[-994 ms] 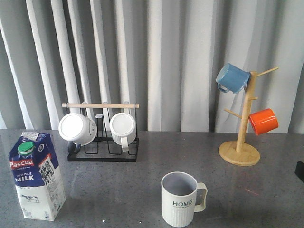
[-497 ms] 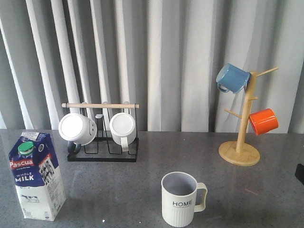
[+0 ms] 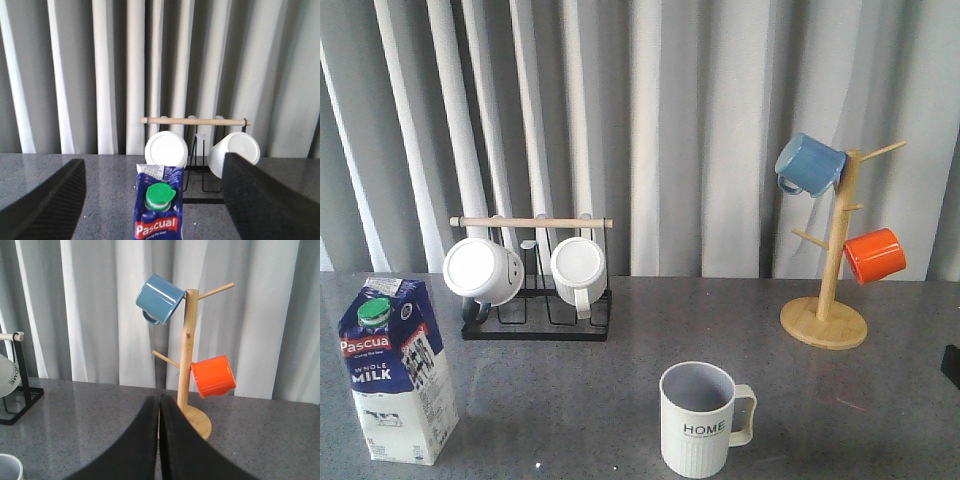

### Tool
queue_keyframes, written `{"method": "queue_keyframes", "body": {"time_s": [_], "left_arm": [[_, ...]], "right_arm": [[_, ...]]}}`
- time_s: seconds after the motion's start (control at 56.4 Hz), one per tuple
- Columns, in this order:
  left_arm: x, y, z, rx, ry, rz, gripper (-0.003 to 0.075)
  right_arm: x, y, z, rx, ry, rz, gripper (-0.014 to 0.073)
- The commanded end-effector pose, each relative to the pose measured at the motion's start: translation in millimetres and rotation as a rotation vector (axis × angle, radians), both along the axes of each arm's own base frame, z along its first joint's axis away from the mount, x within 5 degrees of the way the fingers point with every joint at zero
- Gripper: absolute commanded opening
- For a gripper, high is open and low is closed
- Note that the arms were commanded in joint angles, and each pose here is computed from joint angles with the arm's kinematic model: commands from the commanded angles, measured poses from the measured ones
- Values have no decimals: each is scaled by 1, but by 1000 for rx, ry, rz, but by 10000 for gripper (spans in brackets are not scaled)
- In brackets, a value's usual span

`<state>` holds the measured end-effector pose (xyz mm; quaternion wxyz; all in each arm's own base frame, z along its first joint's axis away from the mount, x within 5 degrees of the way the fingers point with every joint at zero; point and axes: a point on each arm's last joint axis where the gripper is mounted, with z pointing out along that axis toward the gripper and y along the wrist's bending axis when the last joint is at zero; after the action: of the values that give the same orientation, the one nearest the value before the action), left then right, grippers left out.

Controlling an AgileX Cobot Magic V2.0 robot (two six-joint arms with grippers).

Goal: Place milk next to cup

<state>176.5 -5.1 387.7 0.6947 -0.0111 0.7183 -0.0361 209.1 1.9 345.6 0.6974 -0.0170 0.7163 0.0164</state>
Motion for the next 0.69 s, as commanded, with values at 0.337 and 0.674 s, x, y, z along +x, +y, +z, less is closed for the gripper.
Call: {"method": "queue_keyframes", "body": {"time_s": [0.337,0.674], "left_arm": [[95,-8,1,-131,42,1,725],[139,-9,-46,-105,148,19,719]], "right_arm": [[-3,1,20,1,-109,18,-8],[-3,1,20,1,-109,18,-8]]}}
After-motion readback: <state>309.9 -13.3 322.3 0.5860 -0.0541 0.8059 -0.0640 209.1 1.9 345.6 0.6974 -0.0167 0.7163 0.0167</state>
